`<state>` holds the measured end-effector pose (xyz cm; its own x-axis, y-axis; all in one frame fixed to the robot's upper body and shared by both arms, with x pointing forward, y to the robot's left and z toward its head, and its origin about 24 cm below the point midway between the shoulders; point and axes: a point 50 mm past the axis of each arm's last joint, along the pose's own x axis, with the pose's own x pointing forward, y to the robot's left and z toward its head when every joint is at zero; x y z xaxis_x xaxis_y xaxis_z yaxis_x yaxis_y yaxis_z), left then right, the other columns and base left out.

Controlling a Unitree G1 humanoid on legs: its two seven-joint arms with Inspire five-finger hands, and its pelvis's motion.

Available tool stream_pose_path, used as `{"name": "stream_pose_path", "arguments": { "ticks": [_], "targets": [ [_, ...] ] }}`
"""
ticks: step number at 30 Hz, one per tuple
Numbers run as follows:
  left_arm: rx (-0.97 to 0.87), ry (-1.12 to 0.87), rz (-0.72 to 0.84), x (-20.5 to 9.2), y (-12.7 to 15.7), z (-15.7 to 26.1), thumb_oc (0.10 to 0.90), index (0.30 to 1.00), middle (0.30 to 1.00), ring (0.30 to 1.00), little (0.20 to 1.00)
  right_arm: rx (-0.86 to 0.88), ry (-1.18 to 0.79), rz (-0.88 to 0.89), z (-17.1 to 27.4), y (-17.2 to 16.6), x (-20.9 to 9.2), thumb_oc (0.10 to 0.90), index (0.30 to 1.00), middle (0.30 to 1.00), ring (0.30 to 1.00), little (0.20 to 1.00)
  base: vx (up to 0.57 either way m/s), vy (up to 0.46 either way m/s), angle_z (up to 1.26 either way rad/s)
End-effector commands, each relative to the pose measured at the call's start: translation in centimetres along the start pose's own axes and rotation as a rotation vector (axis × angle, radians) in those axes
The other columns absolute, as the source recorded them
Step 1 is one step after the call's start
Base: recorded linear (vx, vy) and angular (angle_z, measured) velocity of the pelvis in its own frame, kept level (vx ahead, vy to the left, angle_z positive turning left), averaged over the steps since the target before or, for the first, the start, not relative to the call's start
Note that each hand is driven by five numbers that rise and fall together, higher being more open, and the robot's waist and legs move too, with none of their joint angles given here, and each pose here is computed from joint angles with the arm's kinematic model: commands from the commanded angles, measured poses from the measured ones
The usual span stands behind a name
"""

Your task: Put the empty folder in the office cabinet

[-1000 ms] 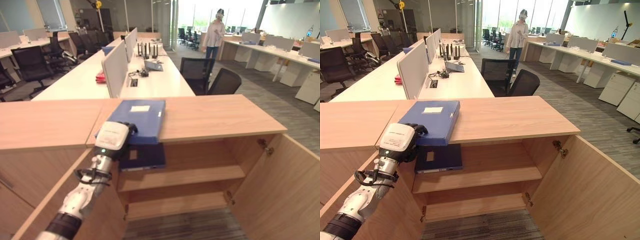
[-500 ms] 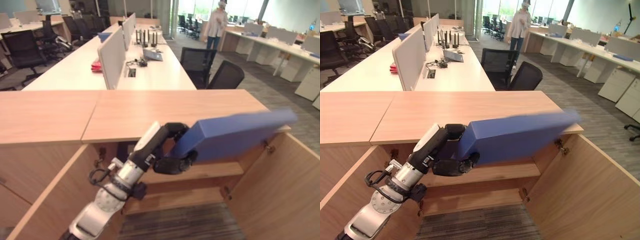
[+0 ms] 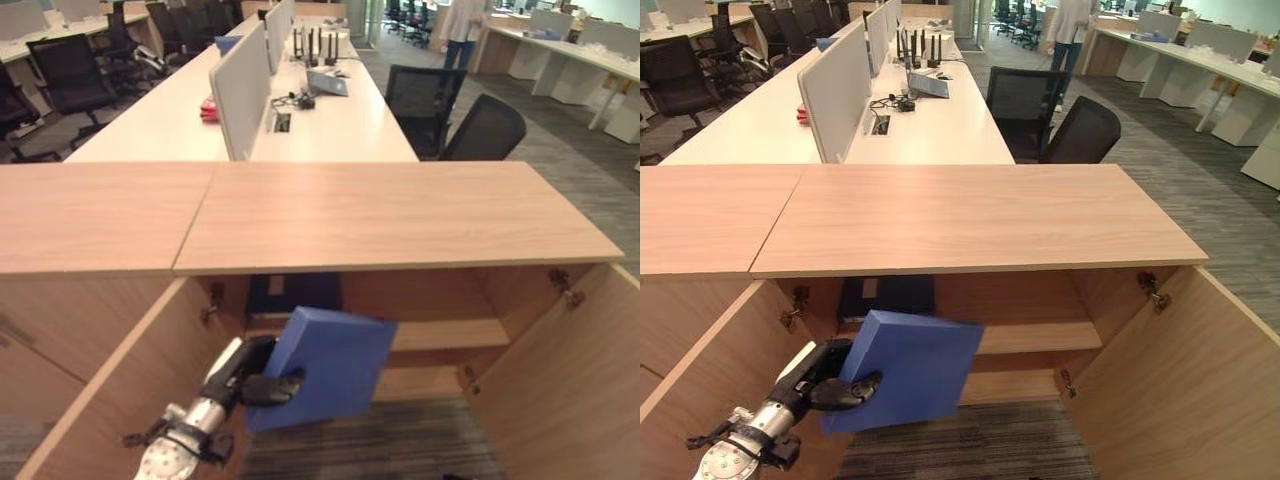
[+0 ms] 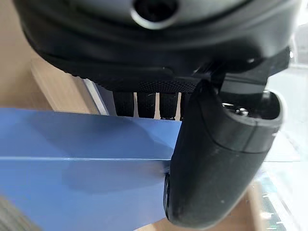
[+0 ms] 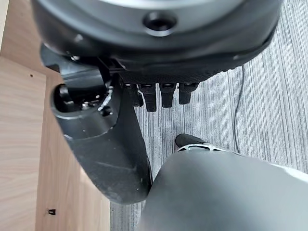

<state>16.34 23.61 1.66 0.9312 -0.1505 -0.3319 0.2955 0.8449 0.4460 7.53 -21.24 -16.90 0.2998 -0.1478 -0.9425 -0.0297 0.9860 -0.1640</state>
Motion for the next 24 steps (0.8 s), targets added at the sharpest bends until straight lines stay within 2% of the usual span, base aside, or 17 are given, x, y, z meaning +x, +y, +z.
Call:
{"name": "stream_pose_path", "arguments": {
  "ticks": [1,2,5,6,7,8,9,11,13,16,24],
  "targets": [
    [0.133,-0.261,-0.015,0.7,1.0,4.9,0.400,0.300,0.300,0.300,0.300,-0.147,-0.053,-0.021,4.4,0.6,0.5,0.800,0.900,0.900,0.900,0.900,0.00,0.000,0.00],
    [0.134,-0.262,-0.015,0.7,1.1,4.9,0.400,0.300,0.300,0.300,0.300,-0.147,-0.054,-0.020,4.5,0.6,0.5,0.800,0.900,0.900,0.900,0.900,0.03,0.025,0.03],
    [0.125,-0.199,-0.032,-0.2,1.0,3.5,0.400,0.300,0.300,0.300,0.300,-0.344,-0.189,-0.045,8.0,1.5,0.3,0.800,0.900,0.900,0.900,0.900,0.02,0.026,0.10],
    [0.104,-0.198,-0.031,-0.4,0.9,3.4,0.400,0.300,0.300,0.300,0.300,-0.486,-0.339,-0.080,10.9,1.7,-0.3,0.800,0.900,0.900,0.900,0.900,0.01,0.013,0.05],
    [0.102,-0.197,-0.030,-0.5,0.9,3.4,0.400,0.300,0.300,0.300,0.300,-0.491,-0.337,-0.081,10.9,1.7,-0.3,0.800,0.900,0.900,0.900,0.900,0.01,0.014,0.04],
    [0.064,-0.216,-0.013,-0.7,1.0,3.6,0.400,0.300,0.300,0.300,0.300,-0.608,-0.523,-0.127,14.1,1.4,-1.8,0.800,0.900,0.900,0.900,0.900,0.00,0.000,0.00],
    [0.060,-0.215,-0.014,-0.7,0.9,3.6,0.400,0.300,0.300,0.300,0.300,-0.611,-0.520,-0.128,14.0,1.3,-1.8,0.800,0.900,0.900,0.900,0.900,0.00,0.000,0.00],
    [0.025,-0.256,0.007,-0.6,0.8,4.2,0.400,0.300,0.300,0.300,0.300,-0.642,-0.733,-0.144,16.9,1.2,-4.4,0.800,0.900,0.900,0.900,0.900,0.00,0.000,0.00],
    [0.017,-0.268,0.013,-0.5,0.8,4.4,0.400,0.300,0.300,0.300,0.300,-0.635,-0.781,-0.138,17.4,1.2,-5.2,0.800,0.900,0.900,0.900,0.900,0.00,0.000,0.00],
    [-0.007,-0.317,0.005,-0.1,0.4,5.2,0.400,0.300,0.300,0.300,0.300,-0.608,-0.937,-0.063,18.8,1.8,-7.8,0.800,0.900,0.900,0.900,0.900,0.00,-0.004,-0.01],
    [0.000,-0.360,-0.011,0.1,0.4,6.1,0.400,0.300,0.300,0.300,0.300,-0.668,-1.058,0.073,19.6,3.6,-10.1,0.800,0.900,0.900,0.900,0.900,0.01,-0.008,-0.02]
  ]
}}
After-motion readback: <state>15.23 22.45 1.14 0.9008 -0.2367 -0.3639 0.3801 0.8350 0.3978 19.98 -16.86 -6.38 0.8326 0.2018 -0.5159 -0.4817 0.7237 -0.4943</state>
